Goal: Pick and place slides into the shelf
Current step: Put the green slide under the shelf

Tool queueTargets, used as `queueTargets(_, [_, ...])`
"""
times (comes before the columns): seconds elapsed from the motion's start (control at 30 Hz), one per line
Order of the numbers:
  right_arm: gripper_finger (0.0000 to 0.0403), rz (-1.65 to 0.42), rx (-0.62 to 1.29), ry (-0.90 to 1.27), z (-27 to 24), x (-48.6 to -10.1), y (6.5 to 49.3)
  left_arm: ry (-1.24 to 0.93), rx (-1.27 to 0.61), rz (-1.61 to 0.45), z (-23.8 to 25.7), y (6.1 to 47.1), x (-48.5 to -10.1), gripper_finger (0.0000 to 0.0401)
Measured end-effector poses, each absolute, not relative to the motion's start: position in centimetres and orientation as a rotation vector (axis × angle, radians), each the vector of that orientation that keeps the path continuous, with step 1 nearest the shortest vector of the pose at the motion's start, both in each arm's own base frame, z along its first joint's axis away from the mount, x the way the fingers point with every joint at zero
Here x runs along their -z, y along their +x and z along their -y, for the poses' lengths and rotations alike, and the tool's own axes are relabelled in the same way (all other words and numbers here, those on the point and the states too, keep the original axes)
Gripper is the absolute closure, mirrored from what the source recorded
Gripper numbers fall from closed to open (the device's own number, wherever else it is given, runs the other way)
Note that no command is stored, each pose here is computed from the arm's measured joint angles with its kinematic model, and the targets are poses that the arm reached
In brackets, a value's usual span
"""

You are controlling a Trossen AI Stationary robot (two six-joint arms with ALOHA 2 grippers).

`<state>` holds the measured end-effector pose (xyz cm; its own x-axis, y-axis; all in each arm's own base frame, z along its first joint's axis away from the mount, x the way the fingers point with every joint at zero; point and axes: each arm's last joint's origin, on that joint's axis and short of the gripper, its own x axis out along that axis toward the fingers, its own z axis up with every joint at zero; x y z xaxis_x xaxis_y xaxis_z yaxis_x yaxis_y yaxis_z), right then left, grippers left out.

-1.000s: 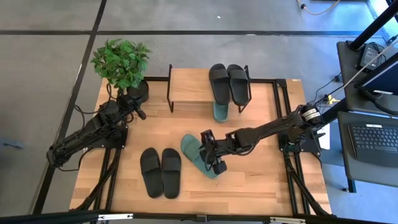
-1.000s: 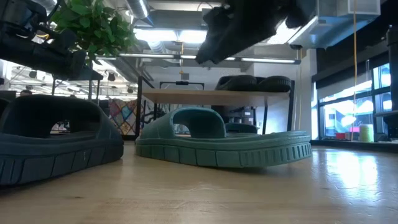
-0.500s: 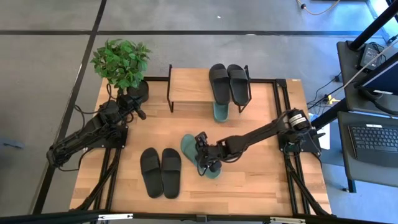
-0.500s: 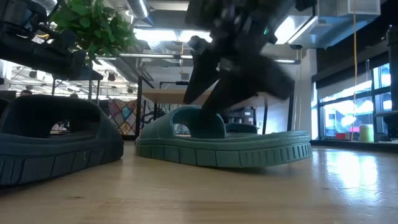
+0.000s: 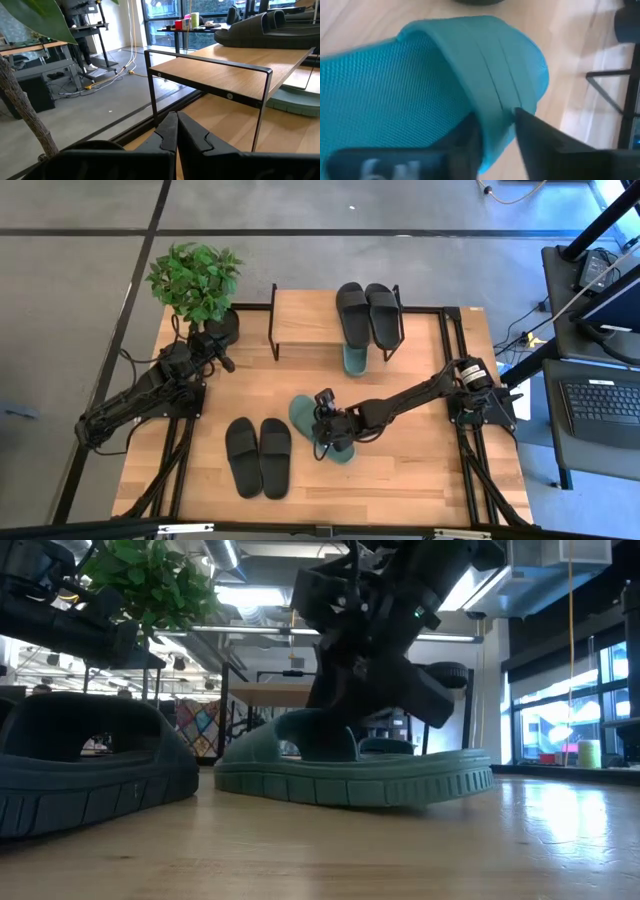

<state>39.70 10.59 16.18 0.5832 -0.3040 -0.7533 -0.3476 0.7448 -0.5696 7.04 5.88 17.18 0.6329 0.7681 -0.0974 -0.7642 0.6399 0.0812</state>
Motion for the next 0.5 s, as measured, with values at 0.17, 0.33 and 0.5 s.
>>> queueTargets(0.17, [0.0385,-0.967,0.026,-0.68,-10.2,-16.3,39.8,0.033,-0.876,-0.127,-5.9,7.0,-17.2,0.0401])
queueTargets(0.33, [0.0386,-0.966,0.241,-0.566,-8.7,-17.6,39.9,0.033,-0.876,-0.127,-5.9,7.0,-17.2,0.0401])
queueTargets(0.5, [0.0386,-0.931,0.474,-0.486,-6.6,-20.0,40.5,0.034,-0.877,-0.127,-5.9,7.0,-17.2,0.0401])
